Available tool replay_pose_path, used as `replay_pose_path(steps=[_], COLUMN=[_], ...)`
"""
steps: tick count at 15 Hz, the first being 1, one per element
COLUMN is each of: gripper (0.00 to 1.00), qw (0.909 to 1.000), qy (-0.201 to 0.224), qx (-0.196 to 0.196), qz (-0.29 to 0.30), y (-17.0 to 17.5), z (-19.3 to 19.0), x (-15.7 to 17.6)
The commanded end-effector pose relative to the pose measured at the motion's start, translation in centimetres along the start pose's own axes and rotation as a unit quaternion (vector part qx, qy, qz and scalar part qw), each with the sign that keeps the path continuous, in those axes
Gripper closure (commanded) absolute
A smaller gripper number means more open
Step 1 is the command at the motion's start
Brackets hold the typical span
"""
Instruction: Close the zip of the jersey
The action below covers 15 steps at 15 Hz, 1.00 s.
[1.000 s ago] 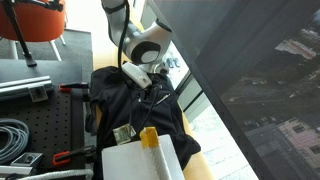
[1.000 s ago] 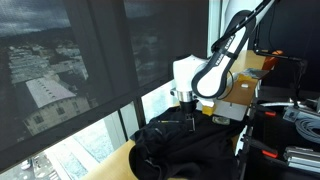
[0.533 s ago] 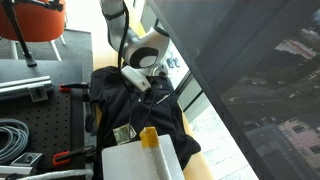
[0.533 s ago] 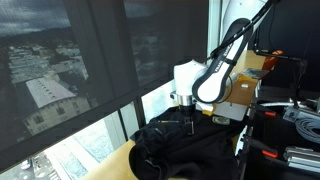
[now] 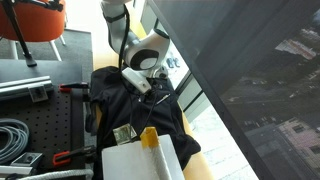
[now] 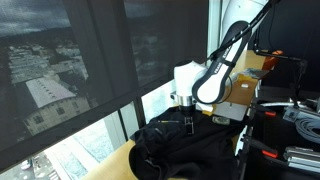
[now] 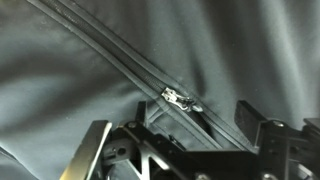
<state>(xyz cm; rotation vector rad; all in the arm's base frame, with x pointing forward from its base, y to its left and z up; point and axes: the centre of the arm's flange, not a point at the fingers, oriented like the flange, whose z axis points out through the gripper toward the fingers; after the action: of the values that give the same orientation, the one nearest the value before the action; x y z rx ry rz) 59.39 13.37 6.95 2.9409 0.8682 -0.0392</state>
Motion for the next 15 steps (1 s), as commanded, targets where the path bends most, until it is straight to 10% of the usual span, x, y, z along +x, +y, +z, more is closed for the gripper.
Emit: replay_pose_path(steps=[1, 6, 15], gripper=[0.43, 0.61, 0.45], qw=[0.9998, 0.9998, 0.9996], qy=[0.005, 0.003, 0.006], qx=[-0.013, -0.016, -0.015], qz=[-0.01, -0.011, -0.023], y=[1.0, 1.44, 0.93], z=[0.11, 0.15, -0.38], x=[0.25, 0.1, 0.43])
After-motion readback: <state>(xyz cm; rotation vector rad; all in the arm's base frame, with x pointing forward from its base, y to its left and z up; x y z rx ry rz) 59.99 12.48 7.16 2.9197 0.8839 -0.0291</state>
